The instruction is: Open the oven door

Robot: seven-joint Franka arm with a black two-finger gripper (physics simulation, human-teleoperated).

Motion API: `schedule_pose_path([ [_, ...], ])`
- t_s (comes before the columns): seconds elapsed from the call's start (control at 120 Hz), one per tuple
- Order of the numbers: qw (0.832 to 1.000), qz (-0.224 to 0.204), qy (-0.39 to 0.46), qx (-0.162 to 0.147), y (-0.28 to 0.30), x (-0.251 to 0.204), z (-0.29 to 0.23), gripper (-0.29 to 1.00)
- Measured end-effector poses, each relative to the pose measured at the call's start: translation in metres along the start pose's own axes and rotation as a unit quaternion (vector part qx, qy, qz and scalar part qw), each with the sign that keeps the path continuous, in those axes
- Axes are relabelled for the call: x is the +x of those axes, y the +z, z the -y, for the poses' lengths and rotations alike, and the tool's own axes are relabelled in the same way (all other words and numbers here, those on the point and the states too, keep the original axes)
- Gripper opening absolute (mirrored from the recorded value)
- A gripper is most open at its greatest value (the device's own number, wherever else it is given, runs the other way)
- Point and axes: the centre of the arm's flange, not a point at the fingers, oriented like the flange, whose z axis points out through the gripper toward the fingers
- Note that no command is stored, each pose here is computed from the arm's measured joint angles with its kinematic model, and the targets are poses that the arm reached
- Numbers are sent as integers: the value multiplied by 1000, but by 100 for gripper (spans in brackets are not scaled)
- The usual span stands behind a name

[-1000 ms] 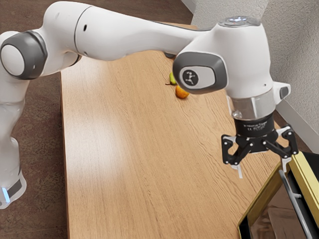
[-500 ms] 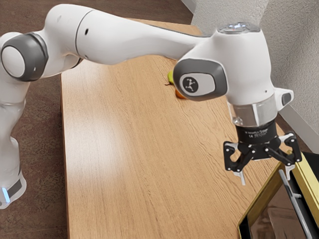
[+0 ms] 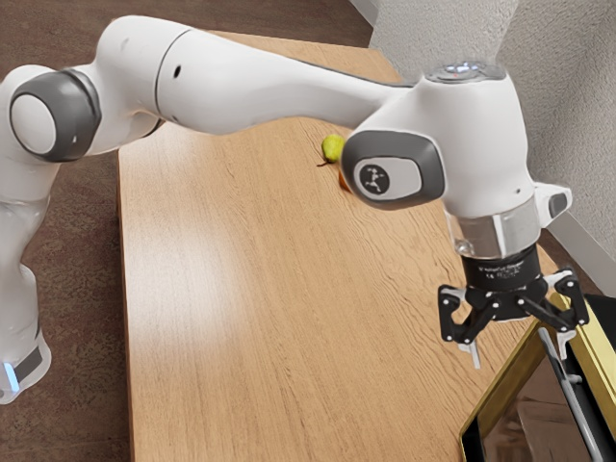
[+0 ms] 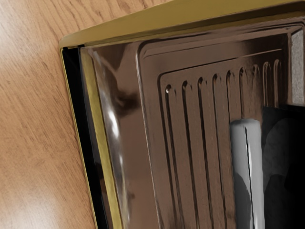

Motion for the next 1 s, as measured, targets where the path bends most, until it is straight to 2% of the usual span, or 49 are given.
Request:
schedule_pose_path([
  [1.0, 999, -3, -30, 26, 33, 33, 5, 70],
])
